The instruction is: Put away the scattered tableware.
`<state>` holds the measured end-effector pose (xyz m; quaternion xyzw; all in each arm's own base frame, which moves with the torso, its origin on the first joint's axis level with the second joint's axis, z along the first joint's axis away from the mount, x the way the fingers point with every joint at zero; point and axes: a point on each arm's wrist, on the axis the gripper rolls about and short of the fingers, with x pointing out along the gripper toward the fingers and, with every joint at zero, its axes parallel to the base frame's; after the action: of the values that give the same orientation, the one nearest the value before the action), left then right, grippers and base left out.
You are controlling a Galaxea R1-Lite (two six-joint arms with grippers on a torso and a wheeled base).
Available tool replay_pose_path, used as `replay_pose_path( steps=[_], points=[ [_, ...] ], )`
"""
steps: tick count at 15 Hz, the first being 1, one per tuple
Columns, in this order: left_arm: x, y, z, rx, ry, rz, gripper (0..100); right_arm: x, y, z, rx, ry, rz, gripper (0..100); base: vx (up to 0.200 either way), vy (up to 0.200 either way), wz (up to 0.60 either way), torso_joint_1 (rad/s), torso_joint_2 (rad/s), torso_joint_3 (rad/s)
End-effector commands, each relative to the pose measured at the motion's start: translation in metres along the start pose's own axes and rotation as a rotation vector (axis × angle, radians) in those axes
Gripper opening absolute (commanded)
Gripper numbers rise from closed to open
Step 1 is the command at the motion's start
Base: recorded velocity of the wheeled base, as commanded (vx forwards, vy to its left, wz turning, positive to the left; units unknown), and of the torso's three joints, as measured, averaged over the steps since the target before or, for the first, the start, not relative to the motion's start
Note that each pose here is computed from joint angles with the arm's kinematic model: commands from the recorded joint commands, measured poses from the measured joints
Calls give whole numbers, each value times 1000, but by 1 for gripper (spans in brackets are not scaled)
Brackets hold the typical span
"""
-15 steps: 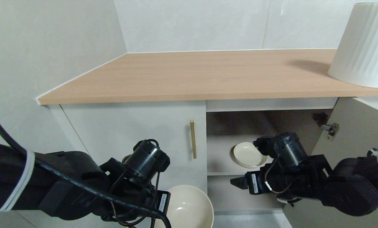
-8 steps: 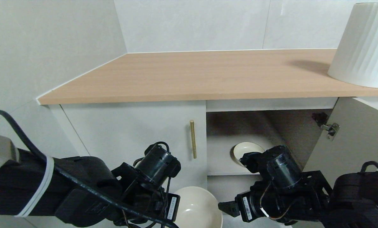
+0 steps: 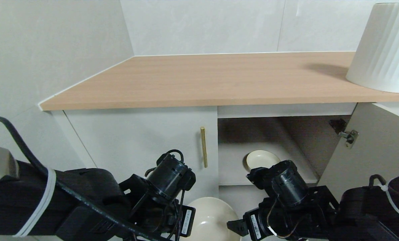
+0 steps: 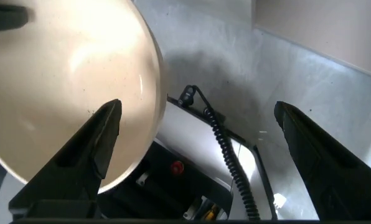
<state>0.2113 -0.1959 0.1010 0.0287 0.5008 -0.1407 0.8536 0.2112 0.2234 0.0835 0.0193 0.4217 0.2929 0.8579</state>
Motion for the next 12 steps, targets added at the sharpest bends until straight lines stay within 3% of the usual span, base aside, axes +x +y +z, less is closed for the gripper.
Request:
replay_pose_path(
  steps=[1,12],
  points=[
    [-2,-1,0,3,-4,-4,0,3,0,-1,0,3,-1,0,0,0,0,0,0,0],
    [-5,-2,0,4,-15,-4,0,5,0,-3,-4,9,0,0,0,0,0,0,0,0]
  ],
)
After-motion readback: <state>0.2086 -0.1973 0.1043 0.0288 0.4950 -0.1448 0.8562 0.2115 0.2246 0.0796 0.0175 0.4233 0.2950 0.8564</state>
